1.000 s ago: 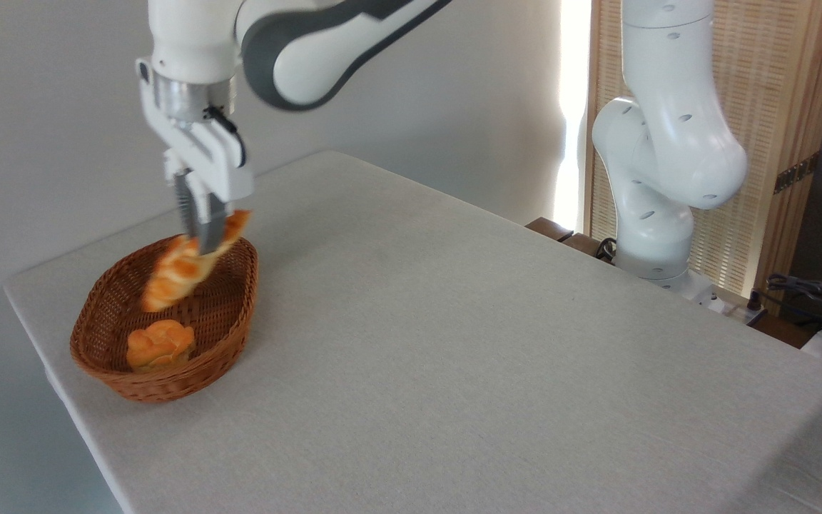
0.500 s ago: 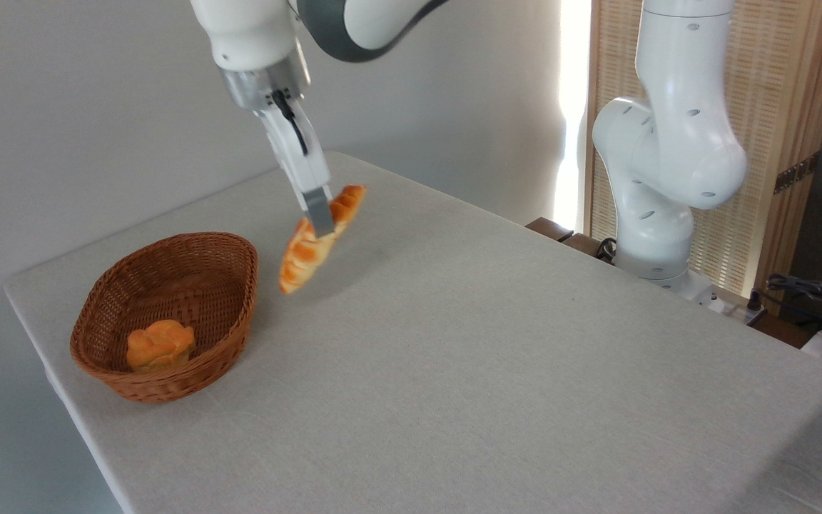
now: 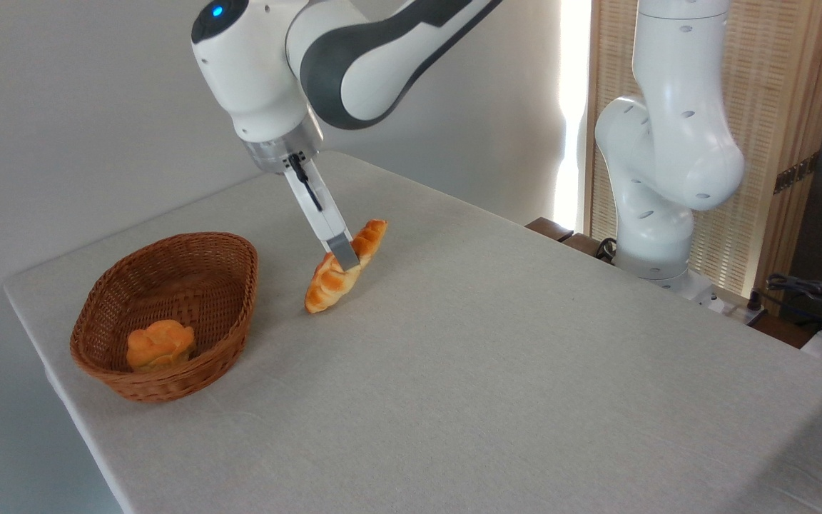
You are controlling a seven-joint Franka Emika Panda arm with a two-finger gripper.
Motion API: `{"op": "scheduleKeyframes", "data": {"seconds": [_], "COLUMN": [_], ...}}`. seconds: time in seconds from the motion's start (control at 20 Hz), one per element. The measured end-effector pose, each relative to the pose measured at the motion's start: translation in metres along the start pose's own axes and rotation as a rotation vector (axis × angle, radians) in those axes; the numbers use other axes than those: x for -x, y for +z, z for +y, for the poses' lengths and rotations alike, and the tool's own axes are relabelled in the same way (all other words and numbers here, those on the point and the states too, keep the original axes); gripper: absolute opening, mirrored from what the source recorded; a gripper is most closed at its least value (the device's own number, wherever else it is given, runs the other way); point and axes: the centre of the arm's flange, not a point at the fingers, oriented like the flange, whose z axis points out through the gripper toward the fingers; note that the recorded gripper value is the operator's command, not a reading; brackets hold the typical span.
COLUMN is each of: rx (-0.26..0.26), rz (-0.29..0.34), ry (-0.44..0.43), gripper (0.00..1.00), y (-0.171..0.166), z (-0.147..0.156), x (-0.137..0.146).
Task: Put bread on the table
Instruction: 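Lower the braided roll onto the table and open the gripper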
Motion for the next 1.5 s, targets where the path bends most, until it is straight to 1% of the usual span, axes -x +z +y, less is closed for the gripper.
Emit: {"op": "scheduleKeyframes", "data": {"seconds": [0.15,0.3,1.1,1.5], "rx": [-0.001,-0.001,0.005,0.000], "rz": [0.002,0.001,-0.006,0.000], "ry": [-0.033,-0.042,-0.040,-0.040], "gripper": [1.00,1.00,1.00,1.00], "y": [-0.0009,-0.0015,0.0018,-0.0020], "z": [0.0002,0.0007,0.0023,0.0033], "x": [0.0007,0.0010,0.0002,0.0011]}}
